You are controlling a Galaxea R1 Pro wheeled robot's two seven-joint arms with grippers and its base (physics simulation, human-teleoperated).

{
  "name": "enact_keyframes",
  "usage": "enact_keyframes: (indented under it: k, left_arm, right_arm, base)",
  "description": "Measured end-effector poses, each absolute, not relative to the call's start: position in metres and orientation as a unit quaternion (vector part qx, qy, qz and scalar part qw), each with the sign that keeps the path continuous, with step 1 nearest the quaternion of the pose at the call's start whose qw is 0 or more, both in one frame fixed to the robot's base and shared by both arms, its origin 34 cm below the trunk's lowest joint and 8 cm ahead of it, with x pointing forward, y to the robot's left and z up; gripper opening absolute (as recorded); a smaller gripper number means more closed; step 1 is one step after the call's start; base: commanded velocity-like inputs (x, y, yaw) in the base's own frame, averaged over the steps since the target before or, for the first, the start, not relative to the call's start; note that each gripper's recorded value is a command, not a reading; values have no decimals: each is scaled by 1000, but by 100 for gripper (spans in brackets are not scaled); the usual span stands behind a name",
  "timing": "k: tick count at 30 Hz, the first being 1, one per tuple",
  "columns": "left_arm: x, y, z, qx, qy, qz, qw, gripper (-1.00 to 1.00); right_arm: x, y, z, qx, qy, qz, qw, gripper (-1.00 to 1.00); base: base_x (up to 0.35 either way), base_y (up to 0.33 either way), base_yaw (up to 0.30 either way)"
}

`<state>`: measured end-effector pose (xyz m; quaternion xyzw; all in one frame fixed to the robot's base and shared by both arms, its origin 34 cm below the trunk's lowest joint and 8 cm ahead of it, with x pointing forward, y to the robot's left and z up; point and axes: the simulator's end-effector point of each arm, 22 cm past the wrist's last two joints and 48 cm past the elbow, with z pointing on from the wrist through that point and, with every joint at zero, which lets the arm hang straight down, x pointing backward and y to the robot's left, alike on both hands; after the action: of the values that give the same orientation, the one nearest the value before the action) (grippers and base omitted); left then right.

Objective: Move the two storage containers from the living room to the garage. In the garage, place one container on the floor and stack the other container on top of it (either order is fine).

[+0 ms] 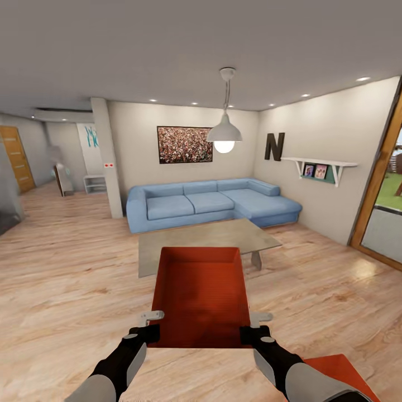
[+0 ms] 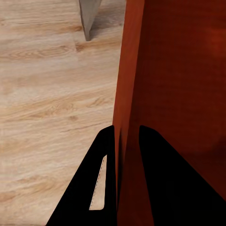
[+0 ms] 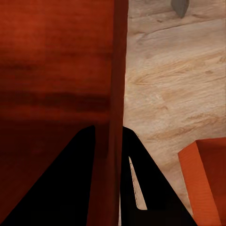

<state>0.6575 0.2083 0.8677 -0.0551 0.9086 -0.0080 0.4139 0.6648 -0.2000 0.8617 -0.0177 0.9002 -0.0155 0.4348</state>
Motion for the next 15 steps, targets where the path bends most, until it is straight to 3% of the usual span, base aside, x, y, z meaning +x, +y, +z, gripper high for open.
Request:
enact_keyframes:
  k: [15]
  left_arm:
    - [658,208,868,-55,909,-8,414,-100]
  right_arm:
    - [665,-200,862,-18,900,-15,435,-100]
  base:
    - [0,0,300]
